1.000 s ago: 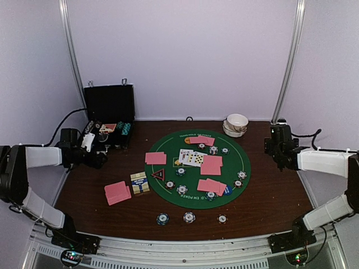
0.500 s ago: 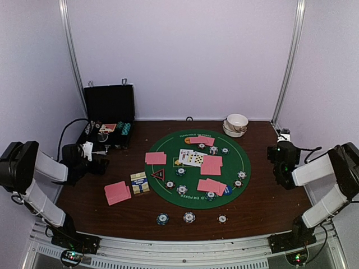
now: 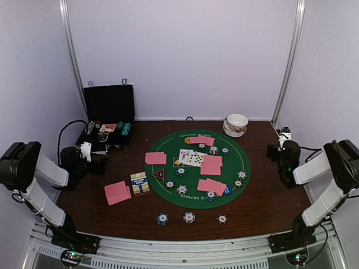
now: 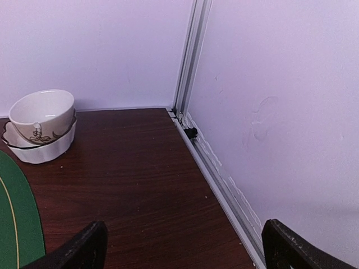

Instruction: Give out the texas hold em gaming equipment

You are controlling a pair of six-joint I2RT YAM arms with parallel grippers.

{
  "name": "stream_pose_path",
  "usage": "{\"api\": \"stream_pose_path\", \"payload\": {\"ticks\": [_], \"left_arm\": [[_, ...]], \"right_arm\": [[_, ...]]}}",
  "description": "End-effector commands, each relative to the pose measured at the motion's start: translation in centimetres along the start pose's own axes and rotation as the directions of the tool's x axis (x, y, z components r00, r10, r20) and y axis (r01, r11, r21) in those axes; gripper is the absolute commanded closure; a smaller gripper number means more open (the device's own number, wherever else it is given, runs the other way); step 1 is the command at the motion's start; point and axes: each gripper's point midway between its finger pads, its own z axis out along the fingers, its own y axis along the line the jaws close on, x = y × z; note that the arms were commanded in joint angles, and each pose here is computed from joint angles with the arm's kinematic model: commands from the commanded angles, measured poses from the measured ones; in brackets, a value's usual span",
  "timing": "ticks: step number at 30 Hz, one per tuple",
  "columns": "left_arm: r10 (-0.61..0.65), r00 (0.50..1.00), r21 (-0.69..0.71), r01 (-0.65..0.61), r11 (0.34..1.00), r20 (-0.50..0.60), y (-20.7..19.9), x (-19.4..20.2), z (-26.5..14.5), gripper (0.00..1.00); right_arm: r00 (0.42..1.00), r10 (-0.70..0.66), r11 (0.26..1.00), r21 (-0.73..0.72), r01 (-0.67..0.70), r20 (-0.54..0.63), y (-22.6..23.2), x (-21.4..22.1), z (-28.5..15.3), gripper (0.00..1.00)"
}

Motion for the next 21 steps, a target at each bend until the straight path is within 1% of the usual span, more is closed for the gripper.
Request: {"api": "stream_pose_path", "payload": {"ticks": [1,3,4,6,11,14,21], "left_arm": [[0.013,0.997,-0.009,-0.013,1.0,0.071,0.2,-1.8,0.0,0.02],[0.013,0.998,-0.009,-0.012,1.0,0.069,0.2,-1.7,0.0,0.02],[0.013,0.997,-0.009,-0.013,1.0,0.07,0.2,-1.8,0.0,0.03],[0.013,0.998,-0.01,-0.012,1.0,0.069,0.2,-1.7,0.0,0.02],[0.013,0.997,-0.009,-0.013,1.0,0.07,0.2,-1.8,0.0,0.02],[0.013,0.997,-0.009,-0.013,1.0,0.07,0.2,-1.8,0.0,0.02],[0.013,0.997,-0.009,-0.013,1.0,0.07,0.2,-1.8,0.0,0.02]], "right_arm": [[0.997,0.031,0.992,-0.126,-0.023,0.065,1.4,0.4,-0.8,0.01],[1.0,0.016,0.995,-0.095,-0.015,0.008,1.2,0.9,0.0,0.01],[0.999,0.022,0.996,-0.091,-0.019,0.033,1.0,0.6,0.0,0.01],[1.0,0.015,0.994,-0.108,-0.012,0.027,1.3,0.7,-0.2,0.0],[0.998,0.013,0.992,-0.129,-0.005,0.062,1.5,0.5,-0.7,0.0],[0.999,-0.004,0.989,-0.147,0.01,0.041,2.0,0.6,-0.3,0.0],[1.0,0.005,0.985,-0.17,-0.003,0.014,2.1,0.8,0.2,0.01]]}}
